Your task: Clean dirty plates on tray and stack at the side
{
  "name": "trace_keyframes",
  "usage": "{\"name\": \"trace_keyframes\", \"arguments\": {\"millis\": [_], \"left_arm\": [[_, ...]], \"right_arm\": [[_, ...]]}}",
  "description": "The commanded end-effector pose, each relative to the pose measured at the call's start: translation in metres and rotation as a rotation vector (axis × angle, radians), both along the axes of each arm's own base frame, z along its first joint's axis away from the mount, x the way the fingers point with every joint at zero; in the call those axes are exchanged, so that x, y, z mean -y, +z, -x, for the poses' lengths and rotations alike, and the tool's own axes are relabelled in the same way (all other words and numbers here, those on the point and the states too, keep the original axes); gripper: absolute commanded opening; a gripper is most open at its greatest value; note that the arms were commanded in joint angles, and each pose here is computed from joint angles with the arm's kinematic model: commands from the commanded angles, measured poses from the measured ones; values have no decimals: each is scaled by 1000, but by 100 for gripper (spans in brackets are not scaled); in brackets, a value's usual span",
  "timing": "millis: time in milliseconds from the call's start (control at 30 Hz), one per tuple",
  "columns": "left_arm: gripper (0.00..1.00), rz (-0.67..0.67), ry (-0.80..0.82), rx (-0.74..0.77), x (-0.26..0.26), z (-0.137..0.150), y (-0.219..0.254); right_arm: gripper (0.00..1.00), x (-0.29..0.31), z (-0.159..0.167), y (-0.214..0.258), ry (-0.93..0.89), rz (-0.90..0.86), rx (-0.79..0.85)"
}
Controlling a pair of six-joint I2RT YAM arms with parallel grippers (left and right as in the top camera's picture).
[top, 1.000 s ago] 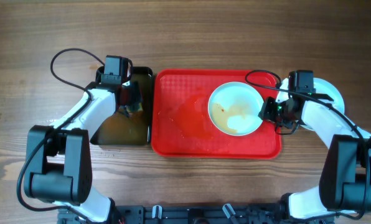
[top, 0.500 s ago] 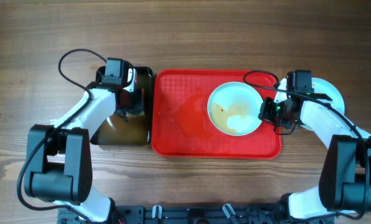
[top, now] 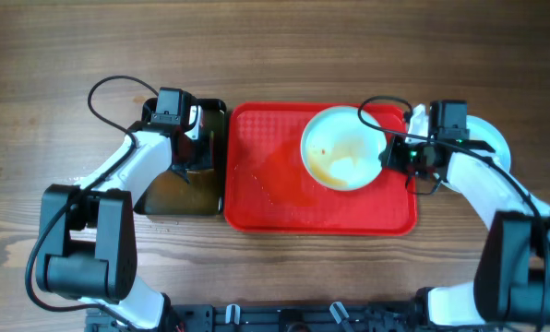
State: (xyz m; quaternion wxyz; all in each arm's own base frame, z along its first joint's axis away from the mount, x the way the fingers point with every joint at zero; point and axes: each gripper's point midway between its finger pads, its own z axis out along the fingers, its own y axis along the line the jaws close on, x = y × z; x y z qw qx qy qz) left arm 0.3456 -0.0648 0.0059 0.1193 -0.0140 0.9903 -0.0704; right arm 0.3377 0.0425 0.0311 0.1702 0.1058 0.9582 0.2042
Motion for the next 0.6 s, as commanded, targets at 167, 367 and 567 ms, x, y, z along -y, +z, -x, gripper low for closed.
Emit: {"name": "trace_keyframes", "arguments": {"millis": [167,367,567], "left_arm": [[50,1,-15,-24,0,6,-7],[49,2,-15,-25,0,6,-7],[49,1,-15,-25,0,6,-7]], "right_arm": [[4,-3,12,39,11,0,18],[4,38,60,13,-227,185,-250],[4,54,47,15,-274,266,-195]]}}
